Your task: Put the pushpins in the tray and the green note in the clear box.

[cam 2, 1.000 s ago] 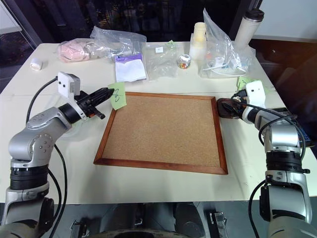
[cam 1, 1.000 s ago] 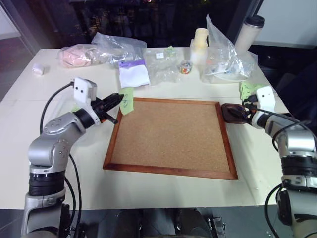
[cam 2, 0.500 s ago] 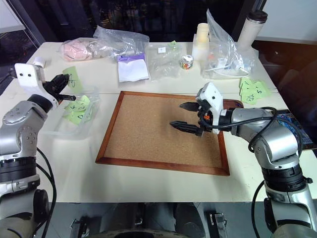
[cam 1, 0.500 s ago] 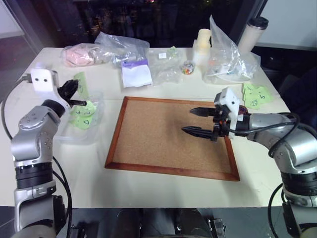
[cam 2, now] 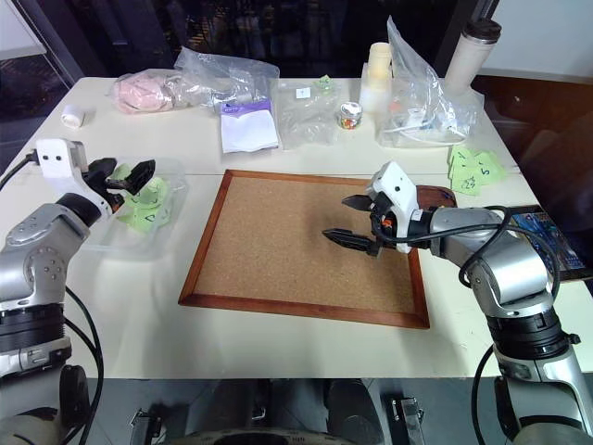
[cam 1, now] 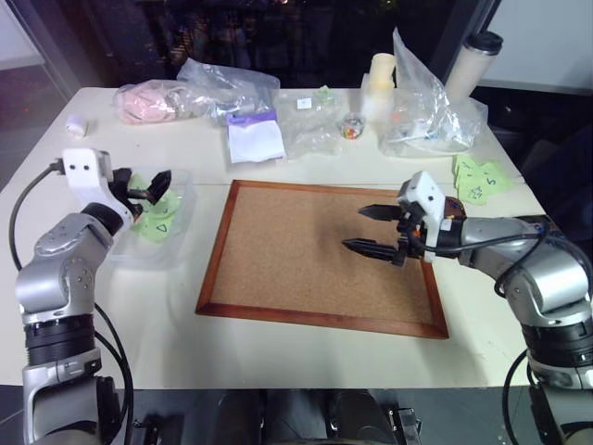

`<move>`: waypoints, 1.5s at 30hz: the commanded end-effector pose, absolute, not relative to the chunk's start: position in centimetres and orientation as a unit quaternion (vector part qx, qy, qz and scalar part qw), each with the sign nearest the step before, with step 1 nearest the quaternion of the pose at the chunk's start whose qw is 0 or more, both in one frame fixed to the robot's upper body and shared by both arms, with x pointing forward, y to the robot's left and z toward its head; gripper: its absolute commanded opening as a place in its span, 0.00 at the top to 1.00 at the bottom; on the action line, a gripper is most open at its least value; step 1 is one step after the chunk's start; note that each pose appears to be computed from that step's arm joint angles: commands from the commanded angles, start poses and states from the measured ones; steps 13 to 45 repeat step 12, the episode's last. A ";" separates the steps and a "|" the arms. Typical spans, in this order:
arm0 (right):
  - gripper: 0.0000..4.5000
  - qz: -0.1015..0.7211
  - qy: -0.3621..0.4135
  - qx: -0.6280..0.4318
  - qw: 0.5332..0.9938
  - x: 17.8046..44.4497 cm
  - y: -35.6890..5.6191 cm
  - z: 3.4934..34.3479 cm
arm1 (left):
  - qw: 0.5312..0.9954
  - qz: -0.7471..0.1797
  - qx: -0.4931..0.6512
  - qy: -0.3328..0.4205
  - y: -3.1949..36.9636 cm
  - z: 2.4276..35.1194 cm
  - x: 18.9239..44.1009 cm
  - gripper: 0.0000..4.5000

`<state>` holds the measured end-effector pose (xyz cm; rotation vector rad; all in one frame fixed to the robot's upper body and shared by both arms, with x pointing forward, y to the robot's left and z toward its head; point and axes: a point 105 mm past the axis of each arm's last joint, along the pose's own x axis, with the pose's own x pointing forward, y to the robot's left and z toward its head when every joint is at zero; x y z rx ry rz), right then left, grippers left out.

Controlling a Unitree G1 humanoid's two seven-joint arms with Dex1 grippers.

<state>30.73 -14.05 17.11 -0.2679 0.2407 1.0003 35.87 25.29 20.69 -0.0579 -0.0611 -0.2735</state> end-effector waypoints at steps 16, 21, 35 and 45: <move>0.10 0.427 0.108 -0.138 0.887 30.6 -17.6 18.2 | 0.897 -0.440 0.035 0.023 14.4 18.9 30.0 0.01; 0.10 0.427 0.108 -0.138 0.887 30.6 -17.6 18.2 | 0.897 -0.440 0.035 0.023 14.4 18.9 30.0 0.01; 0.10 0.427 0.108 -0.138 0.887 30.6 -17.6 18.2 | 0.897 -0.440 0.035 0.023 14.4 18.9 30.0 0.01; 0.10 0.427 0.108 -0.138 0.887 30.6 -17.6 18.2 | 0.897 -0.440 0.035 0.023 14.4 18.9 30.0 0.01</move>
